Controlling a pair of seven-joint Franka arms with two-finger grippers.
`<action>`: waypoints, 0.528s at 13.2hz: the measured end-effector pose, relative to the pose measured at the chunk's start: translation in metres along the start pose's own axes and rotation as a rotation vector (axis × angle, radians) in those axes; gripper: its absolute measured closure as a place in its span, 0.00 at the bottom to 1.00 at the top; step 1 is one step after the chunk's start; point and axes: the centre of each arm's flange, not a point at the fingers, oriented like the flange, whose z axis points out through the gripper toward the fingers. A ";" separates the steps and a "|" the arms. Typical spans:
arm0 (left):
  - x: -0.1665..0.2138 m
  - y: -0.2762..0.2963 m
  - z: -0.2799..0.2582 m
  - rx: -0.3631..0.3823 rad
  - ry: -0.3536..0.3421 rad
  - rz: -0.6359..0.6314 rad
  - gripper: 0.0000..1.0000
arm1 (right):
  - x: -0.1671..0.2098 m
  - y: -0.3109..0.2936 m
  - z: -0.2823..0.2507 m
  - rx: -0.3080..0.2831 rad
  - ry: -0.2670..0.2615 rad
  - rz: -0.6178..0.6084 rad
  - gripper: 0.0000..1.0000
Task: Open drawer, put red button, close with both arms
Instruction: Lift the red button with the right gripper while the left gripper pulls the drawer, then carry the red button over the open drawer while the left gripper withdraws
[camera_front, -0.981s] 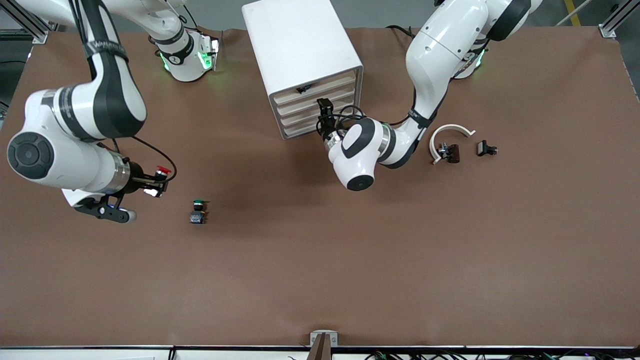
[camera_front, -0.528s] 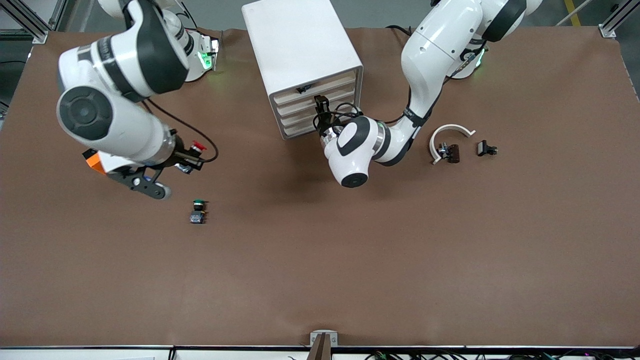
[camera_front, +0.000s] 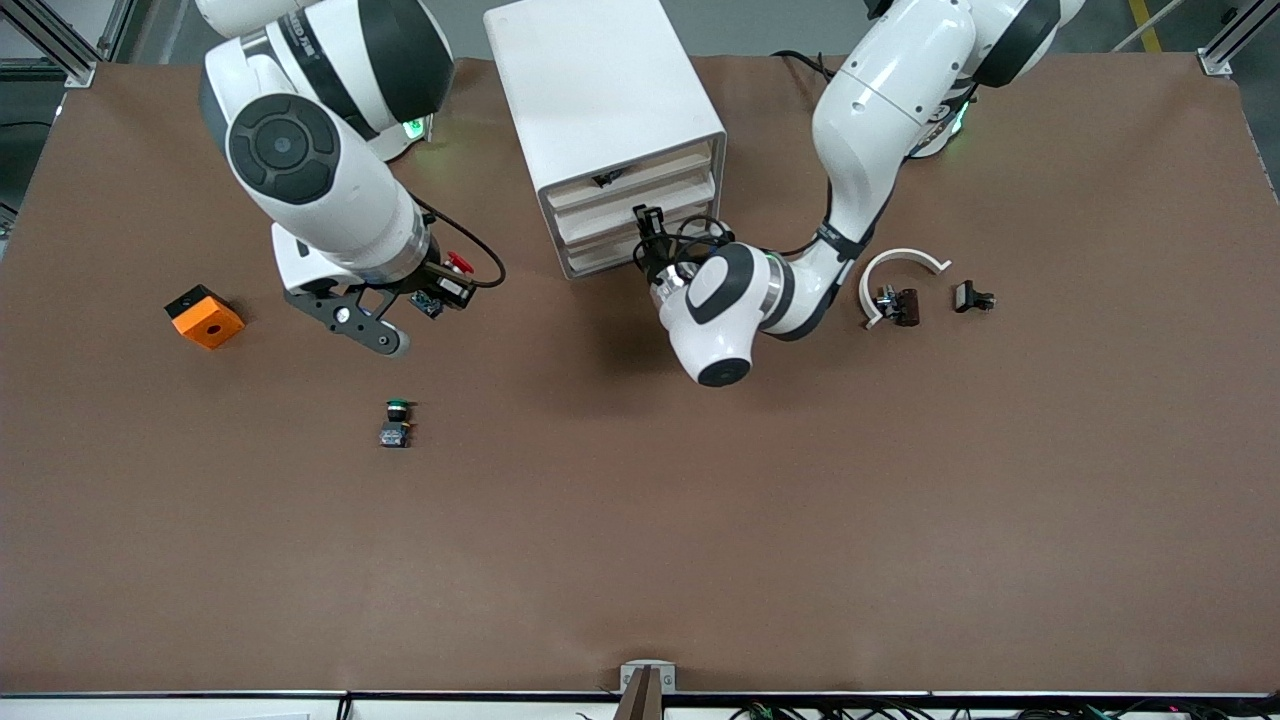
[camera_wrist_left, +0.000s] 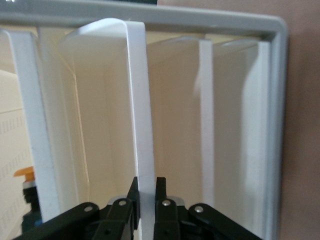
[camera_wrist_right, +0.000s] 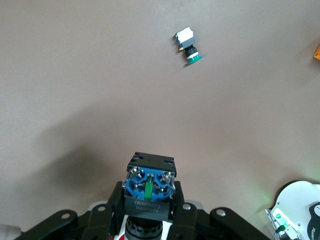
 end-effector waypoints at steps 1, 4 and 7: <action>0.006 0.005 -0.016 -0.011 -0.023 -0.010 0.86 | -0.002 -0.002 -0.001 0.002 0.002 0.003 0.60; 0.018 0.012 -0.068 -0.076 -0.086 -0.023 0.86 | -0.013 -0.008 -0.001 0.000 0.005 0.020 0.60; 0.030 0.015 -0.108 -0.126 -0.138 -0.024 0.86 | -0.036 -0.022 -0.002 0.000 0.014 0.064 0.60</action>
